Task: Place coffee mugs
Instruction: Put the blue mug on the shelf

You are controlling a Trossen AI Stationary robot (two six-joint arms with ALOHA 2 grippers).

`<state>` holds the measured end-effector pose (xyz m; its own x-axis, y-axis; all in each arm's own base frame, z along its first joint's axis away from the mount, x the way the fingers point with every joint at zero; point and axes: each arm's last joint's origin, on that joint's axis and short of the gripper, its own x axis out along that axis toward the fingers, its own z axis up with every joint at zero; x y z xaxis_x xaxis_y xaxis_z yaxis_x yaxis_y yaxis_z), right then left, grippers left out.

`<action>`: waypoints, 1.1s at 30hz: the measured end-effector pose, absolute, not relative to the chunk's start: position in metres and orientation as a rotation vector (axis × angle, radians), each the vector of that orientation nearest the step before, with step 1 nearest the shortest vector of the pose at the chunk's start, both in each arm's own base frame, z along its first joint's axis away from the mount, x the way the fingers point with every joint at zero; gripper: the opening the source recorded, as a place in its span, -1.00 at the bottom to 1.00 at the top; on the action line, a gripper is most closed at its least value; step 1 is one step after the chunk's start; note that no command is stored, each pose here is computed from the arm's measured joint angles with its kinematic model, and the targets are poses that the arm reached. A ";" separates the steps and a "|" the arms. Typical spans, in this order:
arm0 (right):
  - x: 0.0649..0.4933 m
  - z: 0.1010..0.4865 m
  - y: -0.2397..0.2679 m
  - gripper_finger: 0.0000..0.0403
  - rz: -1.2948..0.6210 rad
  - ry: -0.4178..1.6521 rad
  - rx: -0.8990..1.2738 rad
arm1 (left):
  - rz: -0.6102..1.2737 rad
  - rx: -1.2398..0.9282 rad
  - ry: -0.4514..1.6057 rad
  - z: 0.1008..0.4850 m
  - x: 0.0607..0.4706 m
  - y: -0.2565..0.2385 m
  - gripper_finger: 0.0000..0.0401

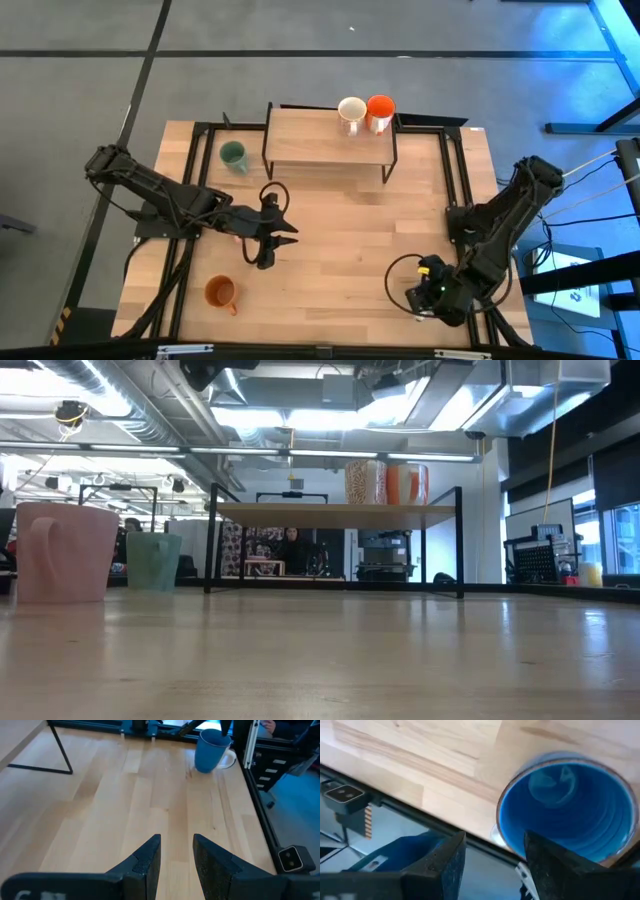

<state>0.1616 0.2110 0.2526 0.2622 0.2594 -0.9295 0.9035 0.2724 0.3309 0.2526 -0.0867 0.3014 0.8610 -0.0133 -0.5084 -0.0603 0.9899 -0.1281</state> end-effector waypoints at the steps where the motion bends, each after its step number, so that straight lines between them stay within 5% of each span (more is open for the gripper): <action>1: 0.163 0.250 0.212 -0.08 -0.646 1.258 1.236 | 0.024 -0.142 0.533 0.301 0.253 -0.087 -0.46; 15: 0.177 0.205 0.229 -0.10 -0.782 1.242 1.089 | 0.057 -0.132 0.524 0.302 0.253 -0.086 -0.46; 28: 0.178 0.205 0.230 -0.93 -0.753 1.247 1.049 | 0.072 -0.093 0.519 0.302 0.253 -0.085 -0.46; 33: 0.196 0.215 0.224 -0.93 -0.679 1.217 0.986 | 0.071 -0.093 0.519 0.302 0.253 -0.085 -0.46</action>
